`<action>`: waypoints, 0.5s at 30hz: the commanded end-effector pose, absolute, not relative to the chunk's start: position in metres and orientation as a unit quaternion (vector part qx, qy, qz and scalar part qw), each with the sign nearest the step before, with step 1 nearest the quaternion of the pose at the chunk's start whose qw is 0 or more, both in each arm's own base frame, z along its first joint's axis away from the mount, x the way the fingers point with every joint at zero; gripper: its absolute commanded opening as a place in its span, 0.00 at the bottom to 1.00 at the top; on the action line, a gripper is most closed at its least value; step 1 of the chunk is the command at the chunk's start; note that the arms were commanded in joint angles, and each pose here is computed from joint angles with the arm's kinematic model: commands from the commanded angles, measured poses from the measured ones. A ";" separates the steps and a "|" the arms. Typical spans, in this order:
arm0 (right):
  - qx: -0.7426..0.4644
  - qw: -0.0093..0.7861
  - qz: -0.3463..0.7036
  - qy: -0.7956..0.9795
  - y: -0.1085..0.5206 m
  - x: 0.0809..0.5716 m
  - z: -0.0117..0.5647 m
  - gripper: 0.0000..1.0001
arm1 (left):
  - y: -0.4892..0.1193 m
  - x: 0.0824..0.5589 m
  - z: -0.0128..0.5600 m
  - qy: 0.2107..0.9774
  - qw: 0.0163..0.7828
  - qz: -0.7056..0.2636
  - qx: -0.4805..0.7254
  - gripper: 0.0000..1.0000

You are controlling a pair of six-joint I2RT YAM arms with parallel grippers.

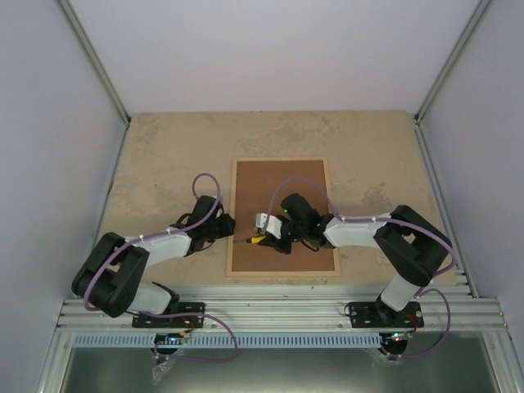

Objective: Take the photo out of the frame

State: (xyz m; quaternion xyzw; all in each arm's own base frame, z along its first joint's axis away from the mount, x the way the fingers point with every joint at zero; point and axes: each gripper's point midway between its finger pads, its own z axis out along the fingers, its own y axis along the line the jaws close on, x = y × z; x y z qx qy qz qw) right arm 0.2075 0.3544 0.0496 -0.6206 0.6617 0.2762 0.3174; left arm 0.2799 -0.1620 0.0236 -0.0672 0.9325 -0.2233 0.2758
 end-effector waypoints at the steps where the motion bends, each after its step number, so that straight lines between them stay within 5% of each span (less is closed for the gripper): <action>1: -0.618 0.304 0.257 0.678 0.350 0.210 0.040 0.01 | -0.160 0.277 0.021 0.932 0.274 -0.225 -0.073 0.29; 15: -0.612 0.314 0.259 0.678 0.345 0.206 0.054 0.00 | -0.155 0.280 0.022 0.932 0.282 -0.211 -0.080 0.28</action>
